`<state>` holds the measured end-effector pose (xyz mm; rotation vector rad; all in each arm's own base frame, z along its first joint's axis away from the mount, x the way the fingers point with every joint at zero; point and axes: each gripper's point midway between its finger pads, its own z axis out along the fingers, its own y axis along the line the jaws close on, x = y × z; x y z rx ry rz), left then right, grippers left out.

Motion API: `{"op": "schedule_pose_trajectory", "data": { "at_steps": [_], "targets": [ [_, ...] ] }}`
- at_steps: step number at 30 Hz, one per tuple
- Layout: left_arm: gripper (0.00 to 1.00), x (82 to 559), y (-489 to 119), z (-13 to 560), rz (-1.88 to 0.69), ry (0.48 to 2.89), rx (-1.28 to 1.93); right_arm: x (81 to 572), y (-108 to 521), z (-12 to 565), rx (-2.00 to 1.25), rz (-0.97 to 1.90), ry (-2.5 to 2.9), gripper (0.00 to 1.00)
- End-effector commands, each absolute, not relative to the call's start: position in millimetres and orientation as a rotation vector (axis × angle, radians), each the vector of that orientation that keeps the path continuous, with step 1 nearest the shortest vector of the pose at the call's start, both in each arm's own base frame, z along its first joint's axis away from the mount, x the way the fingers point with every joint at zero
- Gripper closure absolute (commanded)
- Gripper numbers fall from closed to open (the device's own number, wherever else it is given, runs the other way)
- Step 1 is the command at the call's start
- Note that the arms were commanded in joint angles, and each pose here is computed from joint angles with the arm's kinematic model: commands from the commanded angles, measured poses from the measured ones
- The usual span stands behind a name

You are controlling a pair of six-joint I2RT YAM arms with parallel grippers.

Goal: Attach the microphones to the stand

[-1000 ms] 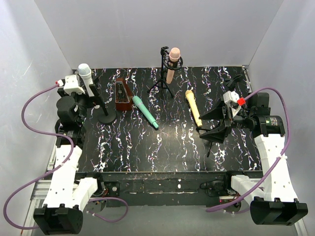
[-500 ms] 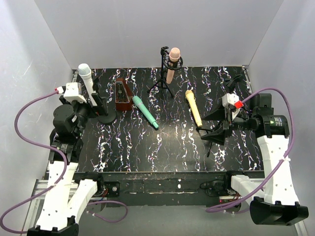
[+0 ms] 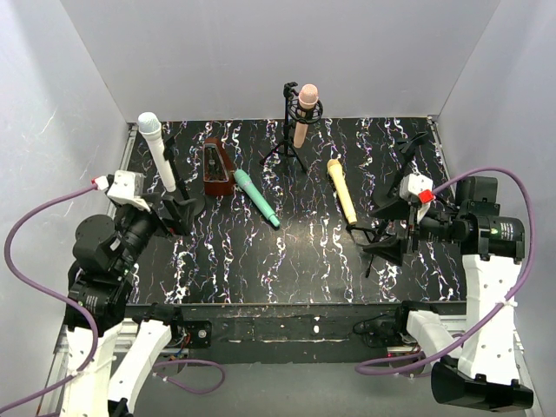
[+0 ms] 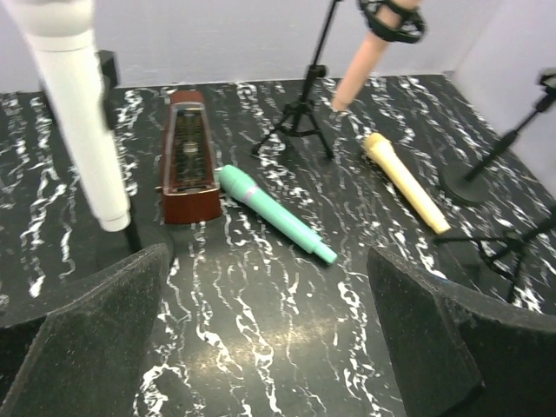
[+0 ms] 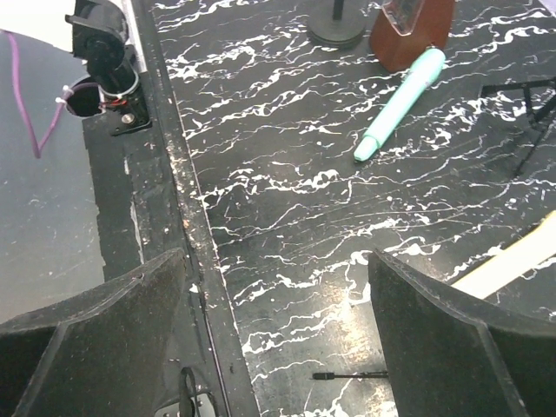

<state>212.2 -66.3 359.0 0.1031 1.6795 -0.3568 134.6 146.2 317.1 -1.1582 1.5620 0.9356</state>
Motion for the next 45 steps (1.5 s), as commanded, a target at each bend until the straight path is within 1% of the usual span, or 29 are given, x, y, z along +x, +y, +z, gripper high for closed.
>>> {"op": "schedule_pose_trajectory", "data": {
  "at_steps": [1,5,9,15,20,34,45],
  "targets": [
    [0.02,193.7,-102.5,348.1,-0.543,1.697,0.281,130.0,141.5,328.2,-1.12,0.901,1.578,0.07],
    [0.02,184.6,-128.0,350.7,-0.698,1.66,0.383,130.3,138.8,331.1,-1.096,0.886,1.59,0.07],
    [0.02,182.4,-140.3,350.8,-0.778,1.652,0.421,133.8,136.7,334.7,-1.065,0.883,1.603,0.07],
    [0.02,186.7,-159.5,340.4,-0.943,1.736,0.413,148.5,129.9,338.6,-1.009,0.858,1.663,0.08],
    [0.02,189.6,-174.7,342.9,-1.069,1.751,0.418,163.0,123.9,343.6,-0.966,0.837,1.704,0.09],
    [0.02,196.9,-191.0,318.8,-1.144,1.804,0.462,203.5,101.0,345.6,-0.996,0.7,1.799,0.09],
    [0.02,201.1,-192.5,296.9,-1.145,1.837,0.463,212.2,85.5,347.2,-0.896,0.65,1.836,0.09]
  ]
}}
